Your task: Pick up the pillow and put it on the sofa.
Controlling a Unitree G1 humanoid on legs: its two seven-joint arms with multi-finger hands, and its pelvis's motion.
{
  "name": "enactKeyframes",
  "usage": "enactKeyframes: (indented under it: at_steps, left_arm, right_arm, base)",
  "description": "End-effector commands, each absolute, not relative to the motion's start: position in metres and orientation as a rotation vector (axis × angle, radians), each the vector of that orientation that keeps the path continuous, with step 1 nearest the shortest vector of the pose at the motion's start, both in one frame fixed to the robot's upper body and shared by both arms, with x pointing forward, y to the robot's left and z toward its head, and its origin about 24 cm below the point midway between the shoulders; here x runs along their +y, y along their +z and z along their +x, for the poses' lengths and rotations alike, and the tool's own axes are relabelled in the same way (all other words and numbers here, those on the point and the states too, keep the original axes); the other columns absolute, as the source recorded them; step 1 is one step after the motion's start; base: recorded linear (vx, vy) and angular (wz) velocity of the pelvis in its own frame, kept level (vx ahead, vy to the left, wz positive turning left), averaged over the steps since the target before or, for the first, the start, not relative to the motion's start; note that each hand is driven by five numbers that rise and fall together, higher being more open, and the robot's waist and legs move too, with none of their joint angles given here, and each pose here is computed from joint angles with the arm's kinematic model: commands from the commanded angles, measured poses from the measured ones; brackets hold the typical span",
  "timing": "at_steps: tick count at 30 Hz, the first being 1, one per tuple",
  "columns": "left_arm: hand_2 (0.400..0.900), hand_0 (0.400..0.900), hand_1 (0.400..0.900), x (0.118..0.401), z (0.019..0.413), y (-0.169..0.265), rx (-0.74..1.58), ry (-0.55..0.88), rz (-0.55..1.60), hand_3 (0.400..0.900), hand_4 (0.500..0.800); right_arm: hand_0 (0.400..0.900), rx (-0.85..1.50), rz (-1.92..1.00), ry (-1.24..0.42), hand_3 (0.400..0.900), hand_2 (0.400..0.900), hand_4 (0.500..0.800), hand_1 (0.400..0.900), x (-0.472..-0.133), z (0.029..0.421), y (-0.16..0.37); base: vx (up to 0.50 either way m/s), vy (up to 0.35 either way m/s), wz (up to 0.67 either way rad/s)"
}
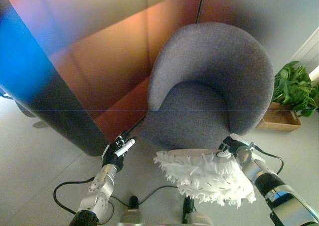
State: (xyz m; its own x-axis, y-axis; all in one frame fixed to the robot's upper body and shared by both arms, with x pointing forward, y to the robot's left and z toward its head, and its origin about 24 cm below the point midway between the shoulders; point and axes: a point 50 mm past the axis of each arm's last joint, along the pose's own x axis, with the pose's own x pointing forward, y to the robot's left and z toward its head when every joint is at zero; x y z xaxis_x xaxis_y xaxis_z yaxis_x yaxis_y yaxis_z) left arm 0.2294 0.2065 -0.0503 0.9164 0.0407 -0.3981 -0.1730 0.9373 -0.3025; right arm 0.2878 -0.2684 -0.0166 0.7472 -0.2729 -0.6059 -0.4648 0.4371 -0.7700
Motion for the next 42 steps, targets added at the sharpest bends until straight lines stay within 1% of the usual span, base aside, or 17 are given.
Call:
enactKeyframes:
  at_steps: [1,9,21,27,32,35,37,42]
  left_arm:
    - [0.9,0.9,0.9,0.201,0.24,-0.04,0.32,0.039,-0.281,0.9,0.8]
    - [0.9,0.9,0.9,0.205,0.237,-0.041,0.335,0.034,-0.281,0.9,0.8]
    - [0.9,0.9,0.9,0.211,0.226,-0.049,0.38,0.018,-0.268,0.9,0.8]
    - [0.9,0.9,0.9,0.212,0.22,-0.049,0.389,-0.011,-0.254,0.9,0.8]
    - [0.9,0.9,0.9,0.214,0.215,-0.048,0.397,-0.045,-0.246,0.9,0.8]
    - [0.9,0.9,0.9,0.213,0.219,-0.043,0.38,-0.067,-0.243,0.9,0.8]
    - [0.9,0.9,0.9,0.212,0.229,-0.035,0.344,-0.091,-0.236,0.9,0.8]
    - [0.9,0.9,0.9,0.21,0.257,-0.001,0.182,-0.147,-0.238,0.9,0.8]
  right_arm:
    - [0.4,0.509,-1.395,-0.072,0.4,0.4,0.5,0.4,-0.299,0.33,0.076]
    - [0.4,0.418,-1.42,-0.155,0.4,0.4,0.5,0.4,-0.305,0.35,0.124]
    - [0.4,0.345,-1.5,-0.286,0.4,0.4,0.5,0.4,-0.331,0.367,0.204]
    - [0.4,0.333,-1.559,-0.317,0.4,0.4,0.5,0.4,-0.338,0.368,0.227]
    - [0.4,0.373,-1.566,-0.375,0.4,0.4,0.5,0.4,-0.349,0.366,0.233]
    - [0.4,0.364,-1.548,-0.416,0.4,0.4,0.5,0.4,-0.35,0.368,0.241]
    - [0.4,0.331,-1.529,-0.467,0.4,0.4,0.5,0.4,-0.347,0.371,0.253]
    - [0.4,0.196,-1.507,-0.617,0.4,0.4,0.5,0.4,-0.337,0.373,0.294]
  base:
    - [0.0,0.0,0.0]
    - [0.0,0.002,0.01]
    - [0.032,0.018,0.07]
    - [0.084,-0.003,0.11]
    - [0.076,-0.029,0.13]
    - [-0.041,-0.051,0.12]
    - [-0.187,-0.115,0.1]
    - [-0.299,-0.085,0.0]
